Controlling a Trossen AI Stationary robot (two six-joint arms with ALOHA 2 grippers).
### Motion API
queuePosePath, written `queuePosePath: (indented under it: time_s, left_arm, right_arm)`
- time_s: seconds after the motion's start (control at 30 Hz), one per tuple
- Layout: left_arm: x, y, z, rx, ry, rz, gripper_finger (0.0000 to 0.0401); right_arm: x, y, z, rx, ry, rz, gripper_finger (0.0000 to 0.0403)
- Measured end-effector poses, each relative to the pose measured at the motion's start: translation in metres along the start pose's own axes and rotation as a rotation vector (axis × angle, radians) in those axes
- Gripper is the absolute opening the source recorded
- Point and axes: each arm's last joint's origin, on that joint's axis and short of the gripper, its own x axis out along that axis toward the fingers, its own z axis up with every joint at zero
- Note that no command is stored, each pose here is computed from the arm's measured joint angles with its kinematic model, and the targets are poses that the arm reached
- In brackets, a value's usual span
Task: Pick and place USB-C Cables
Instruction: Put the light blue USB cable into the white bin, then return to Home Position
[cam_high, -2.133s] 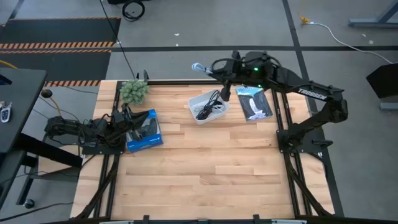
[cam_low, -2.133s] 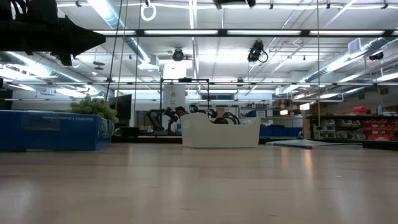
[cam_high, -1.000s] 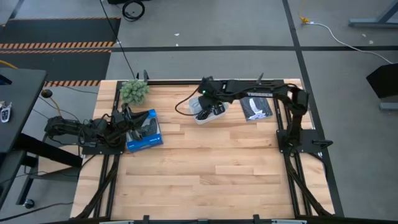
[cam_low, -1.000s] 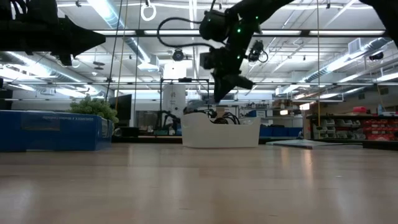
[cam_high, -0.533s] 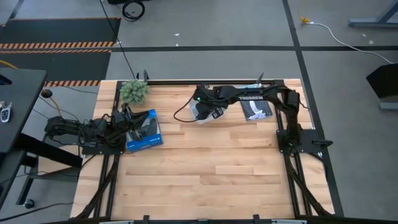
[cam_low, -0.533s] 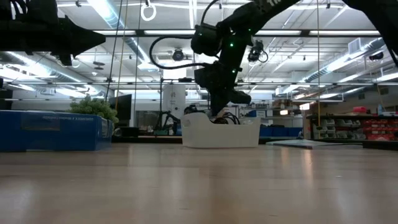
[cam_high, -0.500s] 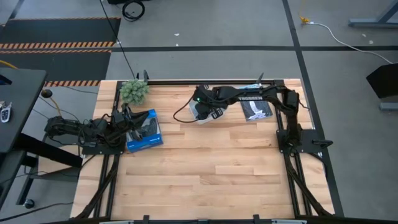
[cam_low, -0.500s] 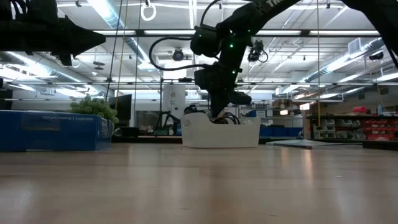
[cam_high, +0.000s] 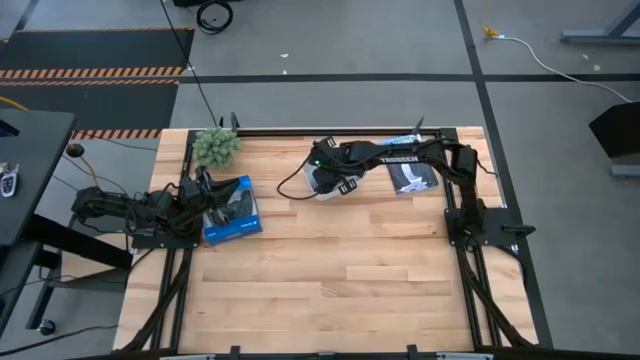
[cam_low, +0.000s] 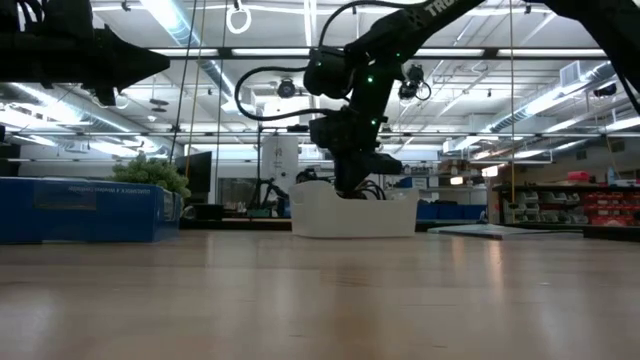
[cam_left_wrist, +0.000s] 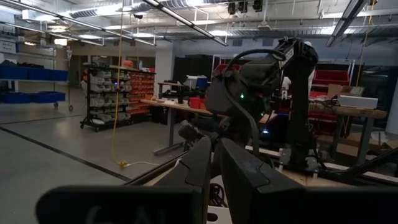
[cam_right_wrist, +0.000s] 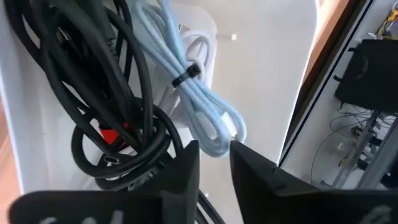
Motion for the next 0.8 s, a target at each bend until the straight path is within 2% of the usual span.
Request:
queuePosePath:
  time_s: [0.2,0.4,0.57,0.8]
  left_arm:
    - [0.000,0.000,0.000,0.000,0.000,0.000,0.0043]
    - [0.000,0.000,0.000,0.000,0.000,0.000,0.0043]
    - [0.000,0.000,0.000,0.000,0.000,0.000,0.0043]
    - [0.000,0.000,0.000,0.000,0.000,0.000,0.0043]
  right_arm:
    - [-0.009,0.001,0.002,-0.015,0.039,-0.051,0.0130]
    - [-0.044,-0.009,0.003,0.027,-0.094,-0.104,0.0135]
    - [-0.078,-0.025,0.001,0.142,-0.254,-0.192,0.0135]
    - [-0.138,-0.047,-0.011,0.371,-0.497,-0.331,0.0135]
